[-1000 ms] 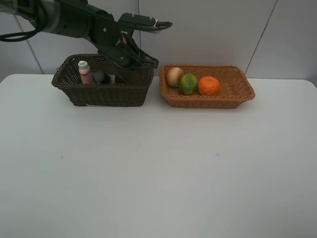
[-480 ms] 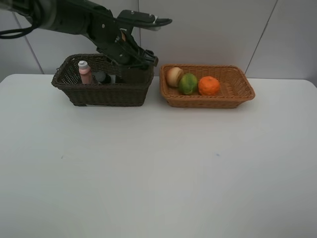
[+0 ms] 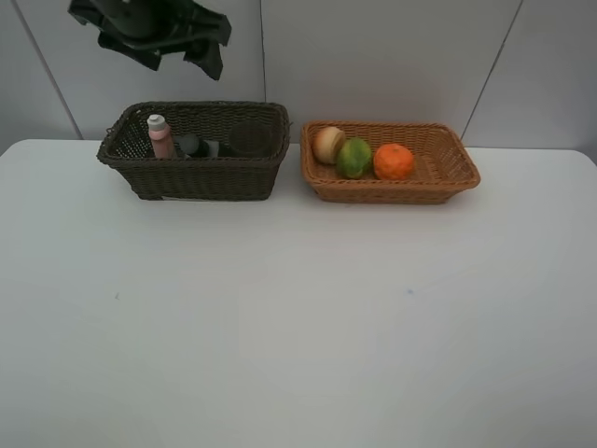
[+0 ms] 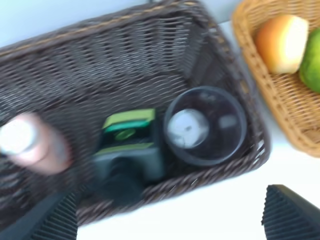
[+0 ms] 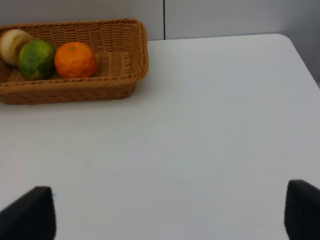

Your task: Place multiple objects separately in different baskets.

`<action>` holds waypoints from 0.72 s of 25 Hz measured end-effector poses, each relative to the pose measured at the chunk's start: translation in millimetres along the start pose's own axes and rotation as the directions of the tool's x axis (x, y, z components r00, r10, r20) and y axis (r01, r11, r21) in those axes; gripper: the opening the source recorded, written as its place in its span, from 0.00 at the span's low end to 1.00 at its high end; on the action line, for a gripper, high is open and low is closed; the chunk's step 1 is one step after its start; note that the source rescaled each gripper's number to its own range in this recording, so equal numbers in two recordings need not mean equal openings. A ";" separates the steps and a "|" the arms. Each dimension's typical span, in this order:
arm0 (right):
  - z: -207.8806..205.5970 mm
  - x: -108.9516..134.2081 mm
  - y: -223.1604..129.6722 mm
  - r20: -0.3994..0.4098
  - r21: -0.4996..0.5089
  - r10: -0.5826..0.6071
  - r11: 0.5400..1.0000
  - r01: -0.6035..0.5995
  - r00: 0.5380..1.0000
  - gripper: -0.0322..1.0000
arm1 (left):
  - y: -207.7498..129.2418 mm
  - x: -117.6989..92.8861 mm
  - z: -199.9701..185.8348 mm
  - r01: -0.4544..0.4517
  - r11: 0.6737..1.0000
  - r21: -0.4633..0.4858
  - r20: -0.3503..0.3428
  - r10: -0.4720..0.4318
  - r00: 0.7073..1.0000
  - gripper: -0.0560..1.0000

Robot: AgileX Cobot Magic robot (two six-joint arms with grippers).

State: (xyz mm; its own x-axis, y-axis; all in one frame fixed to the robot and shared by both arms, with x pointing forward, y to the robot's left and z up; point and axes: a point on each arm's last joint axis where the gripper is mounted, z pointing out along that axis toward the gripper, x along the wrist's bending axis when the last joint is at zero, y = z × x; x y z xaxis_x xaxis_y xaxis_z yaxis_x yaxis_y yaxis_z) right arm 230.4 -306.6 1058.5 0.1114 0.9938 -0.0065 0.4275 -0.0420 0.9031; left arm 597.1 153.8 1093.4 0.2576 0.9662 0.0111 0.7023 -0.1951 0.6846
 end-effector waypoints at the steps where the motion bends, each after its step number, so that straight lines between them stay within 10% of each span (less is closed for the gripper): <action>1: 0.0 0.0 0.0 0.000 0.000 0.000 1.000 0.000 1.000 0.98 | -3.1 9.5 -14.7 0.017 1.000 -0.006 -0.014 -0.017 1.000 0.96; 9: 0.0 0.0 0.0 0.000 0.000 0.000 1.000 0.000 1.000 0.98 | -74.5 70.2 -135.6 0.141 0.984 -0.112 -0.130 -0.155 0.979 0.96; 18: 0.0 0.0 0.0 0.000 0.000 0.000 1.000 0.000 1.000 0.98 | -188.8 61.9 -243.2 0.228 0.951 -0.207 -0.063 -0.246 0.967 0.96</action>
State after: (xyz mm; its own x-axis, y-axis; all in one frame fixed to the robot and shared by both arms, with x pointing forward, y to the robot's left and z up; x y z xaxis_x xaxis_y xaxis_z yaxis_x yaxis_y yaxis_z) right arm 230.4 -306.6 1058.5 0.1114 0.9938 -0.0065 0.4275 -0.0420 0.9031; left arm 319.0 291.5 1142.1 0.0344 0.9932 -0.1115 0.5892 0.0700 0.8049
